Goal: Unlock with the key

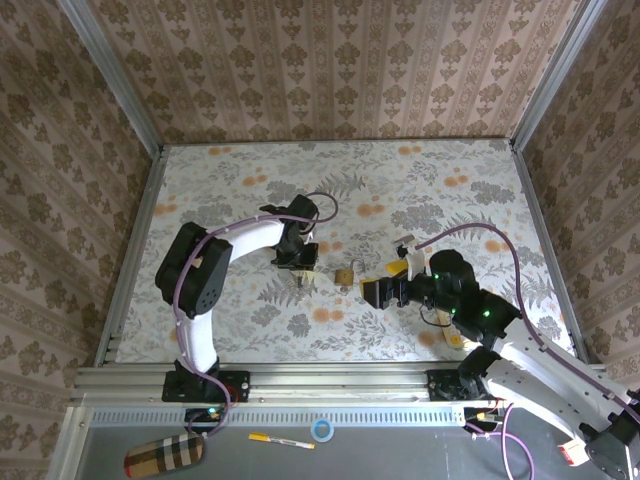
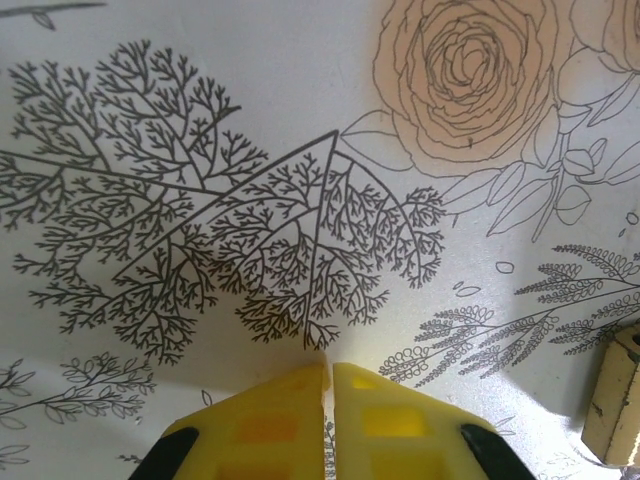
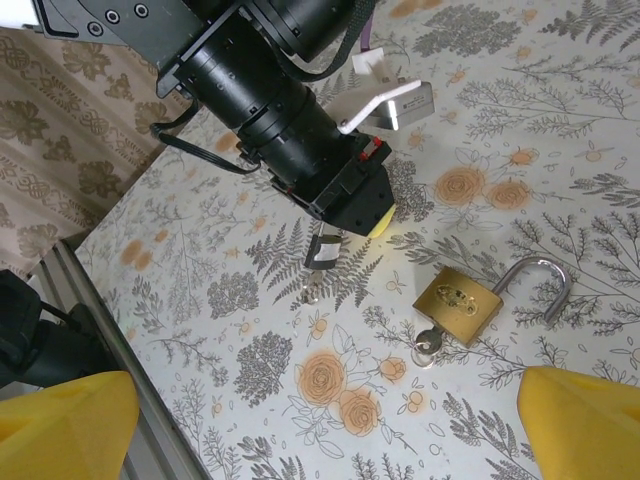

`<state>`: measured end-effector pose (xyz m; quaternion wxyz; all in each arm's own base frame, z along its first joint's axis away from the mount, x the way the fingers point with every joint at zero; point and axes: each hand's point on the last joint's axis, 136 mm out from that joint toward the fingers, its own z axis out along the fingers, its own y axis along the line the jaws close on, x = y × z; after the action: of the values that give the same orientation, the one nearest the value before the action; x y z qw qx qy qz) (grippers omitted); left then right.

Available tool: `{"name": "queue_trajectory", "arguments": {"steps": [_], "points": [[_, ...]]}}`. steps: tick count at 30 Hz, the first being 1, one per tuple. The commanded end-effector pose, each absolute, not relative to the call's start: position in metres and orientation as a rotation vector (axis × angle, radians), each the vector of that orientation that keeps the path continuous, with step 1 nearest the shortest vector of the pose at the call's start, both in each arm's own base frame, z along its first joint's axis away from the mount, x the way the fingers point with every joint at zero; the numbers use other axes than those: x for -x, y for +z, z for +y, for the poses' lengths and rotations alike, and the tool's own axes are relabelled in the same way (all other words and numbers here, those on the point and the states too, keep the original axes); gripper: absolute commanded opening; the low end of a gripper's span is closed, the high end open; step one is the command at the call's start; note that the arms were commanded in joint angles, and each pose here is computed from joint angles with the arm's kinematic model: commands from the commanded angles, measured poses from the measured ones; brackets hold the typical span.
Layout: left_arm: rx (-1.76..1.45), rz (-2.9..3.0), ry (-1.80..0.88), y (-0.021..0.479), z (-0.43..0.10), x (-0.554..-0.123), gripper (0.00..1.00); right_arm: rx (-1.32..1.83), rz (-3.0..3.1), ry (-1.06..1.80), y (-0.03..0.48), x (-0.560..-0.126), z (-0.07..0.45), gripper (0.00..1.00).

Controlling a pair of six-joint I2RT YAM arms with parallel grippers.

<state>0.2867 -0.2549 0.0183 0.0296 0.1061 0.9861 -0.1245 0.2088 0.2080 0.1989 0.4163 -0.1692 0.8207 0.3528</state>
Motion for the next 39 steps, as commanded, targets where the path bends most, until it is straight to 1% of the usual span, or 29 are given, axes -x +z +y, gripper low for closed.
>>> {"name": "queue_trajectory", "arguments": {"steps": [1,4,6,11,13,16,20,23,25,28,33,35,39], "points": [[-0.365,3.026,-0.385,0.007,-0.272,-0.288,0.00,0.412,2.085,0.856,0.189,-0.207,0.201,0.98],[-0.352,3.026,-0.384,-0.001,-0.278,-0.286,0.05,0.408,2.077,0.862,0.190,-0.206,0.201,0.98],[-0.348,3.019,-0.400,-0.005,-0.285,-0.284,0.12,0.405,2.075,0.865,0.190,-0.206,0.201,0.98],[-0.339,2.981,-0.463,-0.004,-0.300,-0.284,0.24,0.407,2.080,0.874,0.189,-0.204,0.201,0.98],[-0.332,2.967,-0.484,-0.003,-0.304,-0.285,0.27,0.407,2.080,0.875,0.188,-0.204,0.201,0.98],[-0.313,2.940,-0.526,0.001,-0.309,-0.289,0.29,0.404,2.075,0.881,0.189,-0.203,0.201,0.98],[-0.283,2.906,-0.595,0.007,-0.317,-0.292,0.33,0.403,2.083,0.884,0.186,-0.203,0.201,0.98],[-0.226,2.886,-0.601,0.017,-0.309,-0.294,0.39,0.401,2.084,0.884,0.186,-0.203,0.201,0.98],[-0.166,2.862,-0.586,0.027,-0.295,-0.295,0.47,0.402,2.084,0.887,0.186,-0.202,0.201,0.98],[-0.113,2.830,-0.596,0.041,-0.282,-0.296,0.52,0.403,2.082,0.884,0.185,-0.202,0.201,0.98],[-0.109,2.820,-0.539,0.057,-0.266,-0.284,0.53,0.401,2.080,0.889,0.184,-0.204,0.202,0.98],[-0.122,2.848,-0.475,0.054,-0.257,-0.277,0.51,0.401,2.079,0.889,0.184,-0.203,0.202,0.98],[-0.167,2.907,-0.433,0.045,-0.251,-0.261,0.50,0.404,2.078,0.890,0.184,-0.202,0.201,0.98]]}}
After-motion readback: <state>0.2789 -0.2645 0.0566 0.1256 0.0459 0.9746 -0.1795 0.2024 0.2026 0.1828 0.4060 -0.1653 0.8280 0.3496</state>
